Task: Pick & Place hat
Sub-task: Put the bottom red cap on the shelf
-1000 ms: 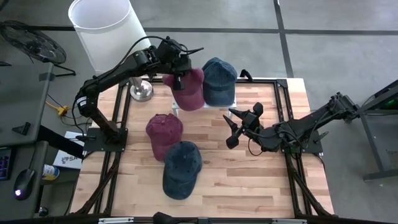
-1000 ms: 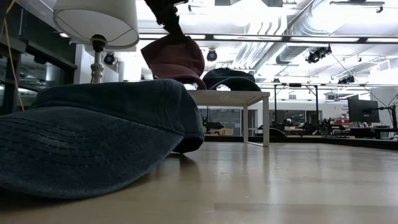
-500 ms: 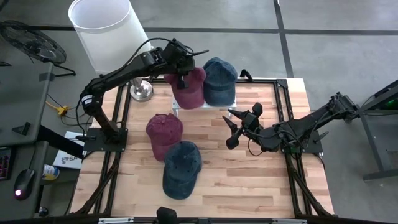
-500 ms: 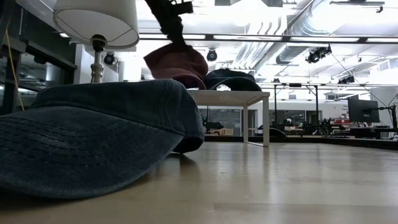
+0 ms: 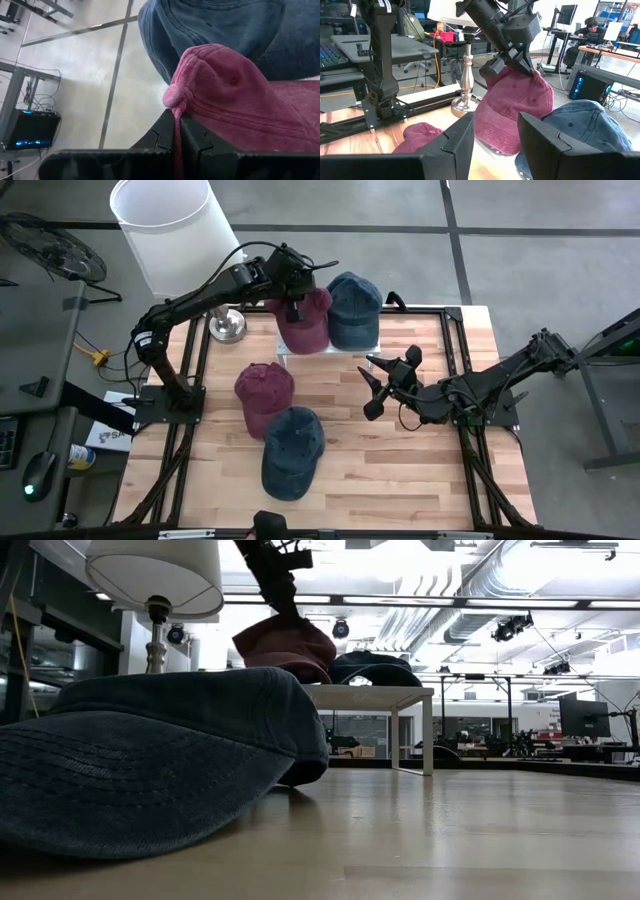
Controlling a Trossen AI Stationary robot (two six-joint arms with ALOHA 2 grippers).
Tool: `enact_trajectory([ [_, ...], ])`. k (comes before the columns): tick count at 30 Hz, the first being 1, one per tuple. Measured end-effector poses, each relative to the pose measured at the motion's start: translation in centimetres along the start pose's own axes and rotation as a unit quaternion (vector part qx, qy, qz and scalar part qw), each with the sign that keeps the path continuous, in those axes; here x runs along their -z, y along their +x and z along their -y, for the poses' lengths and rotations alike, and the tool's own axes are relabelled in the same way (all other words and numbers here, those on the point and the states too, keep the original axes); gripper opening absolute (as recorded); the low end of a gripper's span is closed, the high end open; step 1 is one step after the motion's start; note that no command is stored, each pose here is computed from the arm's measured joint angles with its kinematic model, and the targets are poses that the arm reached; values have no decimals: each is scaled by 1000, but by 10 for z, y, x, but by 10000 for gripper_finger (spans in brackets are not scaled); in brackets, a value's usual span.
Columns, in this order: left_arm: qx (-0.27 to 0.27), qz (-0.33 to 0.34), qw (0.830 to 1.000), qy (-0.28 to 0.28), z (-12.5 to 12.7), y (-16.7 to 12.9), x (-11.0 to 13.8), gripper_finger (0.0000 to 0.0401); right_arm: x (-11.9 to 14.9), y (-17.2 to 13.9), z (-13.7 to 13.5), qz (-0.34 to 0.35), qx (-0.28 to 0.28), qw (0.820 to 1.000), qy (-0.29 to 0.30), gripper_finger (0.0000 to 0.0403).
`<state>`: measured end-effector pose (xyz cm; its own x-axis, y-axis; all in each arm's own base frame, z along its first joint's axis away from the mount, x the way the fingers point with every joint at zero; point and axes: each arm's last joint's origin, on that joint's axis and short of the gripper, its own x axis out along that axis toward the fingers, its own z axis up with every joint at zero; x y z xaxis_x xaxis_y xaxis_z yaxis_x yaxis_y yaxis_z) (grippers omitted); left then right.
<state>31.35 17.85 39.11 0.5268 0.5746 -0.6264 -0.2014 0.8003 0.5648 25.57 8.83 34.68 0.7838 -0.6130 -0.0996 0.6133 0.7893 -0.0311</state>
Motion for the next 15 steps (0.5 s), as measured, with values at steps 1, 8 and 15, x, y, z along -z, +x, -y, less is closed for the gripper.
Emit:
enact_trajectory([
  [1,-2,-1,1000,0,0,0,0,9,0,0,0,0,0,1000,0,145],
  [8,-11,-8,1000,1,-1,0,0,66,0,0,0,0,0,1000,0,145],
  [15,-10,-7,1000,1,-1,0,0,98,0,0,0,0,0,1000,0,145],
])
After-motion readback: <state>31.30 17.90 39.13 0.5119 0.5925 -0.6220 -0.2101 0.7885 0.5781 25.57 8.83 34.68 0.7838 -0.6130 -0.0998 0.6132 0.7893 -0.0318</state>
